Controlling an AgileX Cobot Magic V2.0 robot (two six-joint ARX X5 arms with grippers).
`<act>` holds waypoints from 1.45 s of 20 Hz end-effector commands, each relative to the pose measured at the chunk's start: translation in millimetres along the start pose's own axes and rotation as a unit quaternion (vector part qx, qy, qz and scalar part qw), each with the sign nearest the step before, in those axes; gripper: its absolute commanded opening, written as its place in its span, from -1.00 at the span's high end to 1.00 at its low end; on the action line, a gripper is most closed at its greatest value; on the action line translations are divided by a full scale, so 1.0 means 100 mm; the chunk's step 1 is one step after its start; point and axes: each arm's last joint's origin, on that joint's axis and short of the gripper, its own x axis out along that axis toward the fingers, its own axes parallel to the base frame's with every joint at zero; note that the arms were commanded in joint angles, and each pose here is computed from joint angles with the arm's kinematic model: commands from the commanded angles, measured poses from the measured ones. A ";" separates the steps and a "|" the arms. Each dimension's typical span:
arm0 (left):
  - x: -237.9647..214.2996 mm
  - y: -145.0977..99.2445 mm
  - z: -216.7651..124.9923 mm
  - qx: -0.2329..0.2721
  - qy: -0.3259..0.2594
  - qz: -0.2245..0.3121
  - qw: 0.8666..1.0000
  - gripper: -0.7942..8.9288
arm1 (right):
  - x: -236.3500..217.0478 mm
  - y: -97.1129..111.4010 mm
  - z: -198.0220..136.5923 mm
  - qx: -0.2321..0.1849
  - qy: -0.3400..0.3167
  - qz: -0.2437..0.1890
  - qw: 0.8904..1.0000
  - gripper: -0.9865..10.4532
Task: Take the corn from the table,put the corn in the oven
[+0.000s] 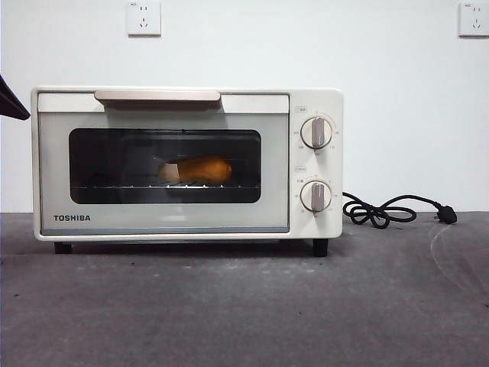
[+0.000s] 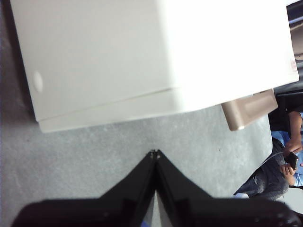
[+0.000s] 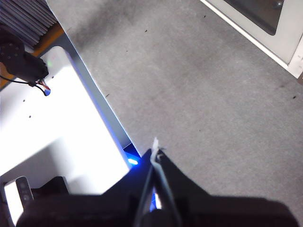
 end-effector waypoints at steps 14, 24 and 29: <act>0.00 0.00 0.18 0.010 -0.064 -0.004 0.998 0.85 | 0.02 -0.02 0.03 -0.011 -0.010 0.000 1.000 0.84; 0.00 -0.01 0.14 -0.014 -0.049 -0.004 0.999 0.85 | 0.02 -0.02 0.03 -0.010 -0.009 0.000 1.000 0.84; -0.04 -0.06 0.04 -0.005 -0.024 -0.003 1.000 0.85 | 0.02 -0.02 0.03 -0.011 -0.010 0.000 1.000 0.84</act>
